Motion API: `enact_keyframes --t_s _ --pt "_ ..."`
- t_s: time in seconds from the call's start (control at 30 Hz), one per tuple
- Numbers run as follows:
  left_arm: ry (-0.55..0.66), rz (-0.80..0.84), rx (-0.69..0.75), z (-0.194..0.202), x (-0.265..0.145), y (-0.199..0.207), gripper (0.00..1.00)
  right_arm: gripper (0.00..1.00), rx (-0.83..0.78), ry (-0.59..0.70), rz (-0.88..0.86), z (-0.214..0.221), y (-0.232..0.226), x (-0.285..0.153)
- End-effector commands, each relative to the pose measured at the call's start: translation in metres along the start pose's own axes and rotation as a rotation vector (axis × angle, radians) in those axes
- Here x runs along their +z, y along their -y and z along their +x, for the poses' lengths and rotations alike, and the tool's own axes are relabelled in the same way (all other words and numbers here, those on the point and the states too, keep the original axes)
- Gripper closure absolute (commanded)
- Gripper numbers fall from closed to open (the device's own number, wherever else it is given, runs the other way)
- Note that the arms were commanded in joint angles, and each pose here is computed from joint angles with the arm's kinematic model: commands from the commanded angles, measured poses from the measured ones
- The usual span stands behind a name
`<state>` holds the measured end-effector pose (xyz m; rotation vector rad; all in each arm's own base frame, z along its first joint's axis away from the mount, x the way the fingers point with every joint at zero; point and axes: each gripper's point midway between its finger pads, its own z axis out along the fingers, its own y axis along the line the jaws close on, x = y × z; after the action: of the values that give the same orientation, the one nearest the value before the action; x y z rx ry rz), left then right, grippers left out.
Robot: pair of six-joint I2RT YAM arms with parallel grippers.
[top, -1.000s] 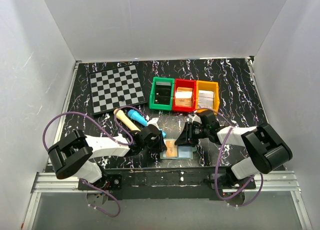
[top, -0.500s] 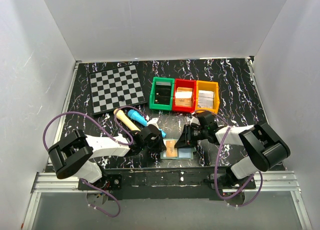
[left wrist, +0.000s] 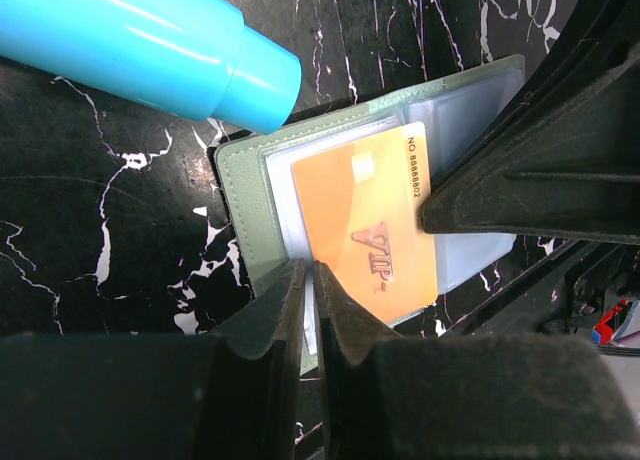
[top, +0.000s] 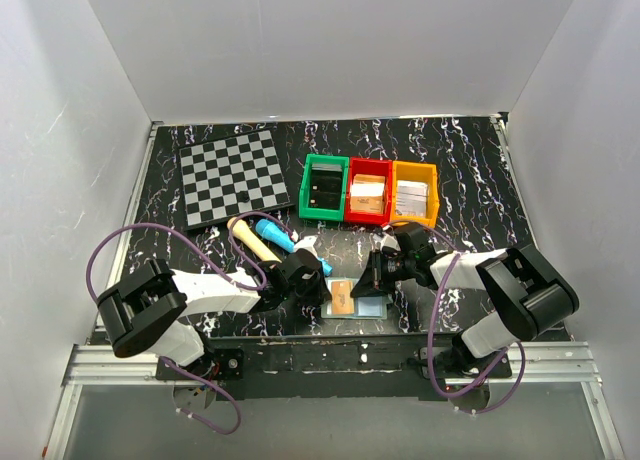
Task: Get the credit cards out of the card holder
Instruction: Remove the credit card from the card holder.
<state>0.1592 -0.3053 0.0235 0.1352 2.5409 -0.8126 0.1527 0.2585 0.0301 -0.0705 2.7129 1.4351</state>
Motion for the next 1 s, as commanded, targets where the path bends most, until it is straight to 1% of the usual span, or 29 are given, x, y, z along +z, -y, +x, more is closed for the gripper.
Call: enact_keyframes --t_s 0.0,0.13,0.3,0.97 --pt "-0.023 -0.042 0.008 0.0074 0.0014 -0.0119 0.93 0.90 -0.040 -0.011 -0.036 -0.0026 -0.0104 0.0008" --pt "-0.022 -0.043 0.005 0.0073 0.0009 -0.0122 0.97 0.99 -0.043 -0.010 -0.037 -0.0026 -0.0109 0.0005" --pt "-0.025 -0.050 -0.001 0.0090 0.0008 -0.0145 1.00 0.99 -0.047 -0.011 -0.034 -0.0016 -0.0108 -0.0006" --pt "-0.020 -0.073 -0.020 0.0107 -0.0009 -0.0211 1.00 0.99 -0.072 0.004 0.002 -0.0006 -0.0109 -0.0090"
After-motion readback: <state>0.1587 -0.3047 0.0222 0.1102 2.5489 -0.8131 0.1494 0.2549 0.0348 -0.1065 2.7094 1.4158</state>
